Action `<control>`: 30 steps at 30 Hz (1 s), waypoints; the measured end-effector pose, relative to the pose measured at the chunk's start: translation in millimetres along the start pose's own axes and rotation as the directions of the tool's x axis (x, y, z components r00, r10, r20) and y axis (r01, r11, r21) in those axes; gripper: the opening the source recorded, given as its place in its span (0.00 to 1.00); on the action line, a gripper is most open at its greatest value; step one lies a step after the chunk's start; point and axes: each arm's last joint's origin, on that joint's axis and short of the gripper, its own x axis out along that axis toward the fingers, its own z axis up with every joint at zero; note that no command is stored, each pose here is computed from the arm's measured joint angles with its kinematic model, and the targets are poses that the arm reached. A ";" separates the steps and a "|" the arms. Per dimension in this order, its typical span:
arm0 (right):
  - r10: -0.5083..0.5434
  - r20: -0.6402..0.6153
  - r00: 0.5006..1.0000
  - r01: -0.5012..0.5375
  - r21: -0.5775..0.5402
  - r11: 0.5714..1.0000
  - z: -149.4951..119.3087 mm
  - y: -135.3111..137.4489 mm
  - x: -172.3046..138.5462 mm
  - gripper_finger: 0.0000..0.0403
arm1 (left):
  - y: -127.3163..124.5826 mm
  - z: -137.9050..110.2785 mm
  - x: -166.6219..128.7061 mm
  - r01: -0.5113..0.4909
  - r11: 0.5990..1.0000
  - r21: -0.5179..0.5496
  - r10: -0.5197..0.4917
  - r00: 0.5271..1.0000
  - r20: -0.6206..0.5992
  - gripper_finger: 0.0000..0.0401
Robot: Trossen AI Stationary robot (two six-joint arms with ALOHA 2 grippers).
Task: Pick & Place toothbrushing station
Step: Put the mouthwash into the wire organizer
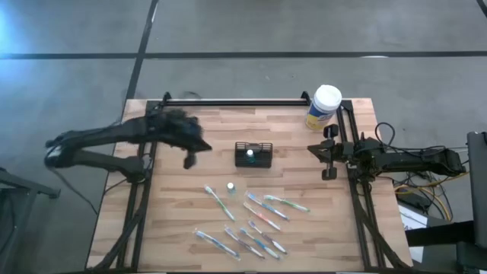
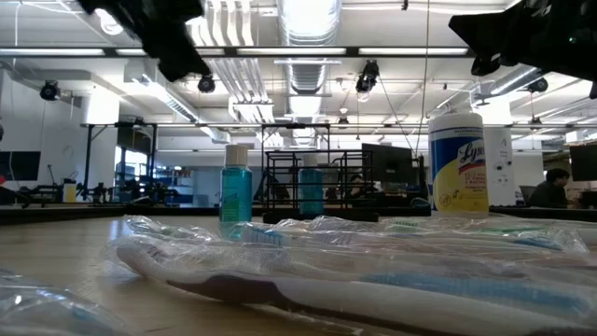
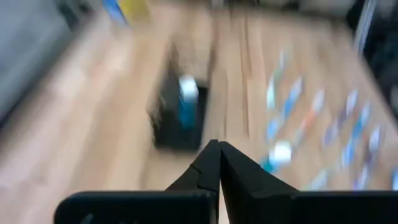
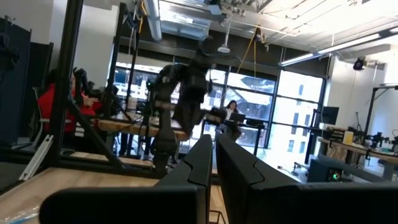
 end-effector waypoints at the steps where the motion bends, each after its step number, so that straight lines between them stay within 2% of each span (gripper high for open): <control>1: 0.000 0.000 1.000 0.000 0.000 1.000 0.0 0.0 0.0 0.04 | -1.4 2.9 8.1 0.020 1.000 0.020 -0.019 0.997 -0.069 0.03; 2: 0.000 0.000 1.000 0.000 0.000 1.000 0.0 0.0 0.0 0.04 | -4.1 6.9 14.6 0.046 0.998 0.037 -0.041 0.992 -0.120 0.03; 6: 0.000 0.000 1.000 0.000 0.003 1.000 0.0 0.0 0.0 0.04 | -16.3 33.2 33.0 0.109 0.985 0.131 -0.084 0.979 -0.186 0.09; 13: 0.001 -0.007 1.000 -0.001 0.050 0.999 -1.3 0.2 -0.2 0.04 | -44.8 55.4 68.6 0.241 0.941 0.237 -0.157 0.933 -0.325 0.29; 17: 0.004 -0.023 1.000 -0.002 0.051 0.999 -3.7 0.5 -0.1 0.04 | -65.7 53.5 91.8 0.325 0.893 0.311 -0.187 0.898 -0.399 0.37; 20: 0.005 -0.030 1.000 -0.003 0.051 0.999 -4.6 0.6 0.3 0.04 | -76.3 55.2 100.7 0.358 0.860 0.364 -0.196 0.890 -0.412 0.41; 26: 0.005 -0.031 1.000 -0.003 0.051 0.999 -4.8 0.6 0.4 0.04 | -76.6 49.9 119.5 0.375 0.837 0.398 -0.173 0.872 -0.458 0.43; 30: 0.005 -0.031 1.000 -0.003 0.051 0.999 -4.7 0.6 0.4 0.04 | -76.2 44.4 128.7 0.384 0.838 0.388 -0.171 0.859 -0.482 0.43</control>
